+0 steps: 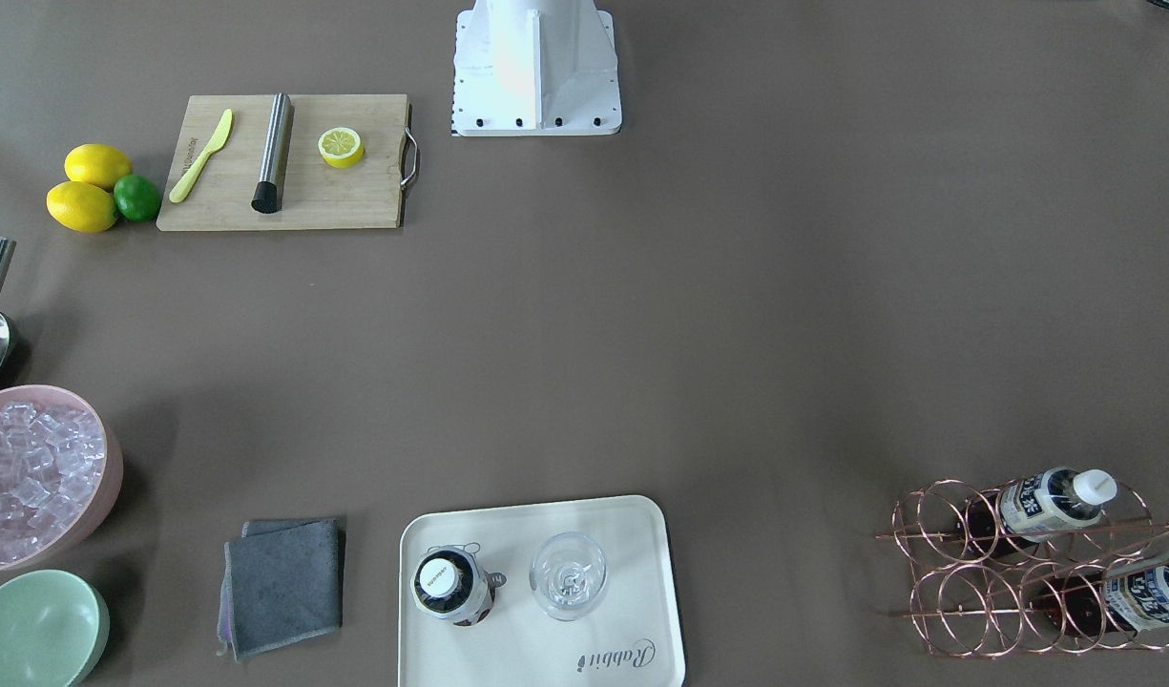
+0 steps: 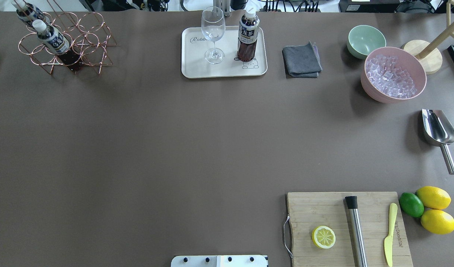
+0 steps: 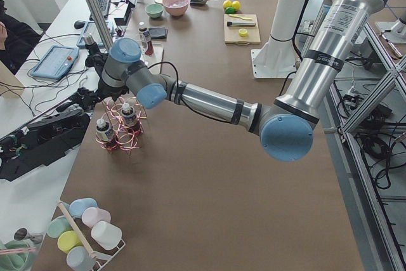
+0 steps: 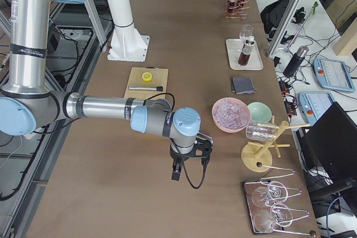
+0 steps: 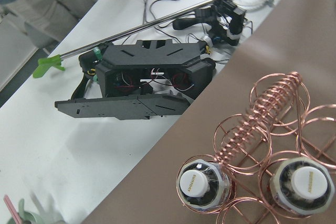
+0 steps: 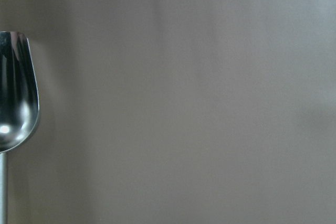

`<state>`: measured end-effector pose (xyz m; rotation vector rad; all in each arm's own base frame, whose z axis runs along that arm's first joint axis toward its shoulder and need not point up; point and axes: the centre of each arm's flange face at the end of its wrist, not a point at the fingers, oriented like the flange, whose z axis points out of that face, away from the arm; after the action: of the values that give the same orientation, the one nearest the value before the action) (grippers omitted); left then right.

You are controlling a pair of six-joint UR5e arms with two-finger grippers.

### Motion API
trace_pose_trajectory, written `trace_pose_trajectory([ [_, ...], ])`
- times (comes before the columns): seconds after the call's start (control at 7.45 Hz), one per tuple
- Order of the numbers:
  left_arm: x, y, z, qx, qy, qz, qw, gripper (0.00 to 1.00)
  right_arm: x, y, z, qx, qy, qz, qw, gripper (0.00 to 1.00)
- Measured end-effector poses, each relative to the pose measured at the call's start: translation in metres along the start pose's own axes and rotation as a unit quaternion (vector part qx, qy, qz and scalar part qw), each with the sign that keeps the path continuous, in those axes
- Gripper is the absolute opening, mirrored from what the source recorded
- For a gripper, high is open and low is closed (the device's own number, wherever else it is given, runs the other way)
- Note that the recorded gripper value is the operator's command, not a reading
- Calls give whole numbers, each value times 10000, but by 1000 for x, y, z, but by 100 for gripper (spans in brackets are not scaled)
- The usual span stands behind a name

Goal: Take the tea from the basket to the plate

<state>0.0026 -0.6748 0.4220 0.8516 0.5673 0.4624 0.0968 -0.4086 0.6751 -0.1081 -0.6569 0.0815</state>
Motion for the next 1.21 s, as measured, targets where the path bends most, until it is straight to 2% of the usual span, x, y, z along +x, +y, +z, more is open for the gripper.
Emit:
trace_pose_trajectory([
  [0.13, 0, 37, 1, 118, -17, -1119, 9937, 98, 4, 3, 3, -29, 0, 43, 10000, 100],
  [0.27, -6, 63, 2, 35, -36, -1785, 9839, 98, 7, 8, 7, -72, -13, 80, 9999, 100],
  [0.4, -13, 82, 5, -211, -27, -2181, 9757, 98, 8, 9, 8, -67, -14, 79, 9999, 100],
  [0.54, -20, 97, 4, -524, 169, -2457, 9678, 98, 6, 10, 6, -52, -37, 74, 10000, 100],
  [0.67, -32, 116, -2, -922, 575, -2921, 9502, 98, 4, 10, 4, -33, -75, 63, 9999, 100],
  [0.81, -49, 140, -16, -1221, 1004, -3526, 9223, 98, 1, 11, 2, -7, -165, 46, 9999, 100],
  [0.94, -61, 180, -30, -1368, 1255, -4030, 8962, 98, -2, 11, -1, 23, -243, 13, 9997, 100],
  [1.07, -68, 212, -37, -1453, 1294, -4210, 8860, 98, -6, 12, -4, 60, -345, -29, 9994, 100],
  [1.21, -70, 249, -35, -1631, 1177, -4187, 8856, 98, -9, 12, -6, 91, -408, -70, 9991, 100],
])
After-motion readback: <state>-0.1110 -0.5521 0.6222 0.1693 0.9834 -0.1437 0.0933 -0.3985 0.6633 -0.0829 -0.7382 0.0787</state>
